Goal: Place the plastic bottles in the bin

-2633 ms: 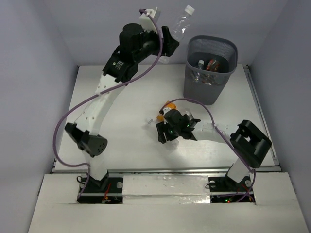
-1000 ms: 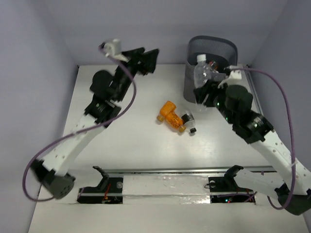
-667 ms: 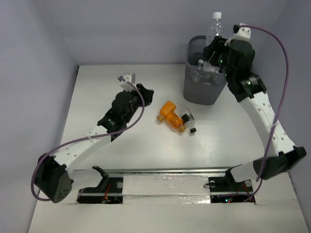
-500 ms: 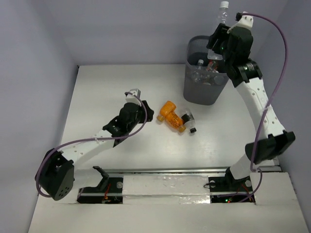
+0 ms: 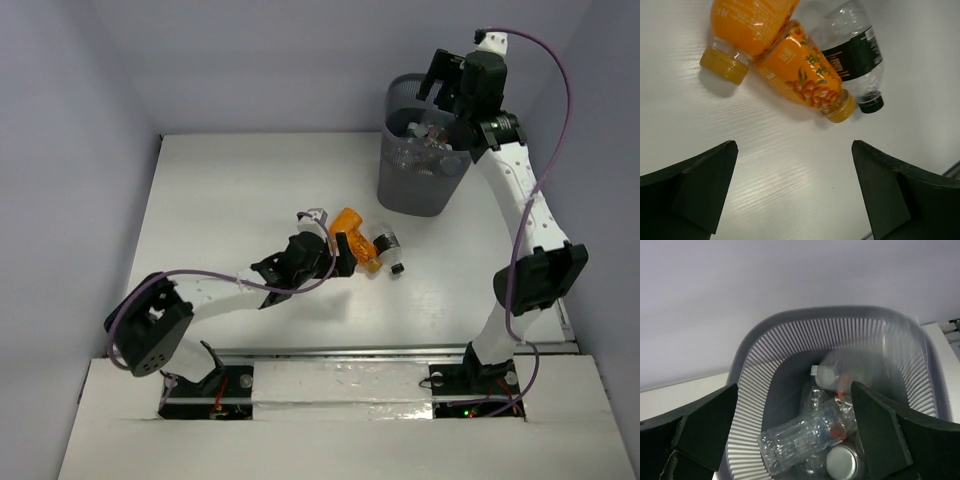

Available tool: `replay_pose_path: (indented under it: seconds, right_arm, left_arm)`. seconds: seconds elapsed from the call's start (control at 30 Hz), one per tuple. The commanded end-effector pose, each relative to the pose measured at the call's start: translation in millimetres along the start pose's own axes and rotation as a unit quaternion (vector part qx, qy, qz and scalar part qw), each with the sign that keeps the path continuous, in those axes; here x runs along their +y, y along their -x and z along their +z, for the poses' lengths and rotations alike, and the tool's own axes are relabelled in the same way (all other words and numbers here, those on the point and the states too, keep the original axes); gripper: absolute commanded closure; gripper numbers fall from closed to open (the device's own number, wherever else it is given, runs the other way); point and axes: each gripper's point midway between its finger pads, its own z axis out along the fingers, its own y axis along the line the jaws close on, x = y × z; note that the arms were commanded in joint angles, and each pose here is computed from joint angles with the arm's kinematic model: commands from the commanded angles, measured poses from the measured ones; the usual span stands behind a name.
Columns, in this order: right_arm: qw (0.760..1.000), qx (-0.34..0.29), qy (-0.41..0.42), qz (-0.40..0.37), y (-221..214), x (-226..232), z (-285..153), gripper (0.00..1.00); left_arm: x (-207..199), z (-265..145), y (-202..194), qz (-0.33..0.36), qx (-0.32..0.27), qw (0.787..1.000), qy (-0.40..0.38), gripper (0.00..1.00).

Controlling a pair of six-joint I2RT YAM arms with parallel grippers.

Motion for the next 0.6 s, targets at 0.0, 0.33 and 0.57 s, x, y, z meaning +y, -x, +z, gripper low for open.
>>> replay_pose_path:
  seconds: [0.0,0.33,0.57]
  right_arm:
    - [0.997,-0.068,0.032,0.022,54,6,-47,0.00]
    - [0.989,-0.038,0.096,0.110,-56,-27,-143,0.59]
    - [0.982,0.100,0.117,0.106,-175,-41,-166,0.06]
  left_arm:
    - [-29,11,24,-0.016,-0.030,0.999,-0.031,0.01]
    - [-35,58,12,-0.011,-0.020,1.000,0.000,0.01]
    - [-18,79,8,0.015,-0.024,0.998,0.063,0.01]
